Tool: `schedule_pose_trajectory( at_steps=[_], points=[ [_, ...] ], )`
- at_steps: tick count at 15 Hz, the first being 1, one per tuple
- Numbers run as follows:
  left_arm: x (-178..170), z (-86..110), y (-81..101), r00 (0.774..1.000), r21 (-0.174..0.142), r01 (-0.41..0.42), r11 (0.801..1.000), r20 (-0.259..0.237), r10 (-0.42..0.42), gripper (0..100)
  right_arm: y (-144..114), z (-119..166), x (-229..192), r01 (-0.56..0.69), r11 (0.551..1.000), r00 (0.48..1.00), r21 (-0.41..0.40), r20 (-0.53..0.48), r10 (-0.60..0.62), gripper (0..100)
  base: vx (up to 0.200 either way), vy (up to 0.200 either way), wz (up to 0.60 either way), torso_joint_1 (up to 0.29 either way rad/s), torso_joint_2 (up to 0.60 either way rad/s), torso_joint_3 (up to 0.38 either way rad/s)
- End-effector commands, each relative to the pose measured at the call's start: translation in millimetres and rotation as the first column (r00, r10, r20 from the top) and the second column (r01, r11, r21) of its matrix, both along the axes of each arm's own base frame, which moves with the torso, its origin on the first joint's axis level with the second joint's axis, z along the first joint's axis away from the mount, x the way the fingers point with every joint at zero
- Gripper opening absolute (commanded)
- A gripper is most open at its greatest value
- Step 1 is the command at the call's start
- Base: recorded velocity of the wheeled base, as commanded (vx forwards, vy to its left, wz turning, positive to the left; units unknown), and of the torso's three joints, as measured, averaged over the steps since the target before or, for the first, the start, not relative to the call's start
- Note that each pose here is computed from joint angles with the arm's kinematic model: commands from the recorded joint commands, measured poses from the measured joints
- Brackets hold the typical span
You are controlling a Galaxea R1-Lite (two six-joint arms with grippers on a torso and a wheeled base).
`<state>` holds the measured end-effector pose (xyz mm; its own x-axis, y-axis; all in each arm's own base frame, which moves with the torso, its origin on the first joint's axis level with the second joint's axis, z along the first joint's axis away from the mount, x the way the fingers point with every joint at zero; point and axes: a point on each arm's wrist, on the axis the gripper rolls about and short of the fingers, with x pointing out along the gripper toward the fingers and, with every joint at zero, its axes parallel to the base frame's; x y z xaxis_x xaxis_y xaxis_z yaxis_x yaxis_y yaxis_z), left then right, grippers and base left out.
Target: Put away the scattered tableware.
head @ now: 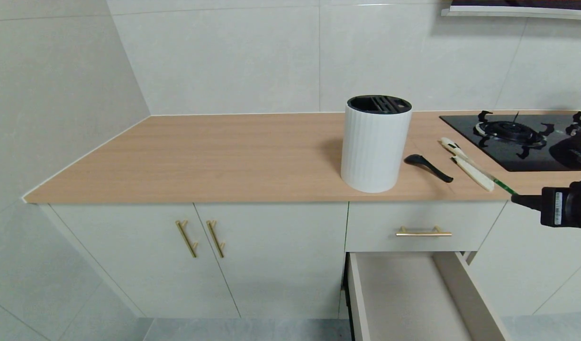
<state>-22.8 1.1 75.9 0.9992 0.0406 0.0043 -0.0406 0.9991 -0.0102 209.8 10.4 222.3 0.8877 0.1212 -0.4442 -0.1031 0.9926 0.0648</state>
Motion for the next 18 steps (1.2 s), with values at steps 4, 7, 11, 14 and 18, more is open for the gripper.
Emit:
schedule_pose_trajectory(
  at_steps=[4,7,11,14,18],
  points=[
    [0,0.0,0.0,1.000,-0.001,-0.001,1.000,0.000,0.001,100,3,2,-29,-0.123,0.992,0.992,-0.001,-0.043,0.123,0,0.000,0.000,0.00,0.000,0.00,0.000],
    [0,0.0,0.0,1.000,-0.001,-0.001,1.000,0.000,0.001,100,14,0,-35,-0.202,0.979,0.976,0.013,-0.081,0.202,0,0.000,0.000,0.00,0.000,0.00,0.000],
    [0,0.0,0.0,1.000,-0.001,-0.001,1.000,0.000,0.001,100,25,-4,-39,-0.268,0.963,0.958,0.019,-0.106,0.268,0,0.000,0.000,0.00,0.000,0.00,0.000],
    [0,0.0,0.0,1.000,-0.001,-0.001,1.000,0.000,0.001,100,30,-7,-41,-0.299,0.954,0.947,0.023,-0.115,0.300,0,0.000,0.000,0.00,0.000,0.00,0.000],
    [0,0.0,0.0,1.000,-0.001,-0.001,1.000,0.000,0.001,100,35,-11,-42,-0.328,0.944,0.936,0.025,-0.131,0.328,0,0.000,0.000,0.00,-0.126,0.29,0.173]
  ],
)
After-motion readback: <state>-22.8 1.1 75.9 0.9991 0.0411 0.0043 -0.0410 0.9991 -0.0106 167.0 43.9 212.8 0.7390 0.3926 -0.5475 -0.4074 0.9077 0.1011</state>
